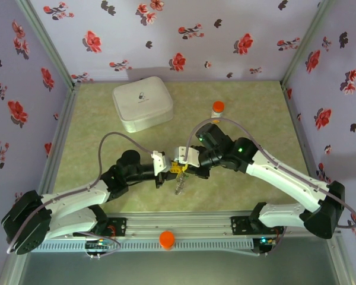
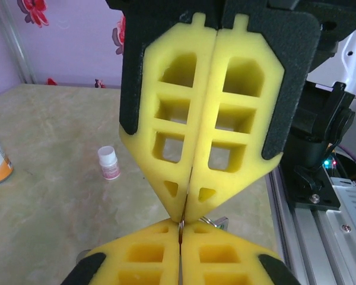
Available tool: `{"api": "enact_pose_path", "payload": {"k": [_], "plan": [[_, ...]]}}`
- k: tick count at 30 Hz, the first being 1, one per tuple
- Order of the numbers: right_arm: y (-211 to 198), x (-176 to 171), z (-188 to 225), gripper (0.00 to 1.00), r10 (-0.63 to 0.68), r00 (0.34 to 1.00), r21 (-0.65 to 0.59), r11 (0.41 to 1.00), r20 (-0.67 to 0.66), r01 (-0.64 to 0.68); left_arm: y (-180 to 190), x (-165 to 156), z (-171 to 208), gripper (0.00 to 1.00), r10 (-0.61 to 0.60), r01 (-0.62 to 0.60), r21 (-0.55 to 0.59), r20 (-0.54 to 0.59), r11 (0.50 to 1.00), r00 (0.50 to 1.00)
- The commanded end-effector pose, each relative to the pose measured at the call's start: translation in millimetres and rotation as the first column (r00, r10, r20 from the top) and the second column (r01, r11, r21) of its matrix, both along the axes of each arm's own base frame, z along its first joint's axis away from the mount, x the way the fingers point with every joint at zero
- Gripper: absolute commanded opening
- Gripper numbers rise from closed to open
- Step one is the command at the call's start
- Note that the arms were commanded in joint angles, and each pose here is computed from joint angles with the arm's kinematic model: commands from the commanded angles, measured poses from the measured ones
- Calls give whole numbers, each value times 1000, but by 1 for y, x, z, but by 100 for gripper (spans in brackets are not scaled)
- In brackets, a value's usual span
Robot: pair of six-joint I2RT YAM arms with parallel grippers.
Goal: Put the keys on the keyring
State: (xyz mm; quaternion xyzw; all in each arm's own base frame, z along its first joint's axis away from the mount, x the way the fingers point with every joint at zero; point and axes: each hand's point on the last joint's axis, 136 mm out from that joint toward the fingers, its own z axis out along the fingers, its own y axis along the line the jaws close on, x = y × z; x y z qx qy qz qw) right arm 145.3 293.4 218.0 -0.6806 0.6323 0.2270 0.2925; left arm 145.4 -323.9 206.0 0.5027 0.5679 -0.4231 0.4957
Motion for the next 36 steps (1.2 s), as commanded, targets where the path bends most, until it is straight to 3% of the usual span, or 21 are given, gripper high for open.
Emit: {"api": "enact_pose_path", "payload": {"k": [1, 3, 5, 6, 11, 16, 25, 36], "plan": [[13, -13, 13, 0, 55, 998, 85, 995, -35, -52, -3, 1, 18, 0, 1, 1, -61, 36, 998, 999], [11, -8, 13, 0, 28, 999, 82, 996, -18, -27, -2, 1, 18, 0, 2, 1, -59, 40, 998, 999], [6, 0, 17, 23, -33, 999, 110, 993, -3, 33, 0, 1, 18, 0, 11, -8, -61, 47, 998, 999], [2, 3, 20, 29, -55, 998, 133, 990, -6, 55, 1, 3, 18, 0, 24, -21, -64, 49, 998, 998], [-19, 9, 6, 39, -159, 987, 170, 972, -34, 162, 6, 9, 31, 0, 81, -70, -152, 68, 986, 994], [-18, 6, -11, 39, -180, 979, 171, 966, -98, 195, 7, 9, 41, 0, 89, -72, -225, 68, 972, 994], [-10, 11, -13, 34, -183, 977, 198, 960, -106, 201, 7, 9, 39, 0, 89, -73, -222, 62, 972, 994], [-9, 11, -11, 11, -176, 978, 198, 961, -110, 195, 6, 5, 46, 0, 65, -46, -242, 72, 969, 995]]}}
